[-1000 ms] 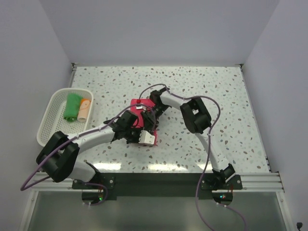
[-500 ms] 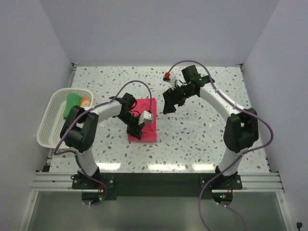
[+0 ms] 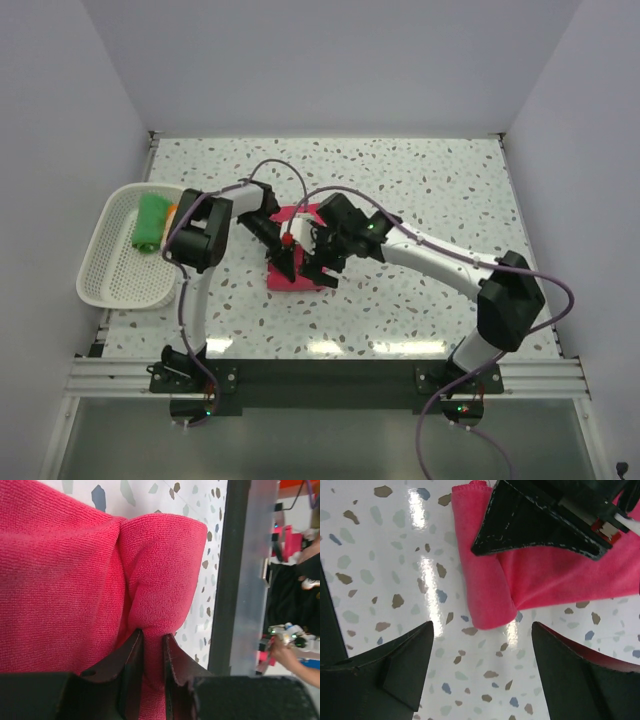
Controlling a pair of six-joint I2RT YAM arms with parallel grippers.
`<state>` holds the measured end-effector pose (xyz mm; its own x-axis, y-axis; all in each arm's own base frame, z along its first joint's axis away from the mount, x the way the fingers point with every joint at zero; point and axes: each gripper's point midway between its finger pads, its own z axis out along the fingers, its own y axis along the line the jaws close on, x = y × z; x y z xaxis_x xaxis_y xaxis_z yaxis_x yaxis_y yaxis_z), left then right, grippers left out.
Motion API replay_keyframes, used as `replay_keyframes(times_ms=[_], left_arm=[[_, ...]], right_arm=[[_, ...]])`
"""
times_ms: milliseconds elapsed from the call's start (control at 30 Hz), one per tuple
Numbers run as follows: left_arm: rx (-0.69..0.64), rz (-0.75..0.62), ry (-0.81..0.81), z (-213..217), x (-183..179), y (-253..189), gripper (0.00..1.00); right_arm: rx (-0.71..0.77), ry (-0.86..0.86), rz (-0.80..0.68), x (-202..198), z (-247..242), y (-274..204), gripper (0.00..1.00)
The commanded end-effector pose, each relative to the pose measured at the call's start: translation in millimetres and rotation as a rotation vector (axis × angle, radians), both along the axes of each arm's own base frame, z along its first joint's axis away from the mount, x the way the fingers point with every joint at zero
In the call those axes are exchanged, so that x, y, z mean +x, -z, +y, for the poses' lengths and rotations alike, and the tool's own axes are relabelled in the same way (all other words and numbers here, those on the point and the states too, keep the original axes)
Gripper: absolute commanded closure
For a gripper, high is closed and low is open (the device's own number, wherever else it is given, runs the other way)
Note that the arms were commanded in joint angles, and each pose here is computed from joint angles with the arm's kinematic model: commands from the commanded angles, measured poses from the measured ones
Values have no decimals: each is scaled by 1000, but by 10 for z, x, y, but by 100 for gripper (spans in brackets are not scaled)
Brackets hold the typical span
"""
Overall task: Roll the towels
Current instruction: Roll the towel
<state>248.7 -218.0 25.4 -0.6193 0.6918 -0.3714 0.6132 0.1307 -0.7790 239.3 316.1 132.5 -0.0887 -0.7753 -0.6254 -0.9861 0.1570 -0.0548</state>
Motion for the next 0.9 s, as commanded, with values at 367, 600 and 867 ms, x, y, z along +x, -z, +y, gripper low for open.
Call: replay_keyframes(times_ms=[367, 600, 867], left_arm=[[97, -105, 73, 154, 321, 856, 93], [68, -168, 41, 181, 405, 673, 77], [7, -244, -85, 369, 661, 260, 51]], right_arm=[[40, -54, -132, 221, 462, 857, 52], [16, -182, 59, -133, 470, 1086, 100], [-79, -222, 451, -481, 212, 1311, 100]])
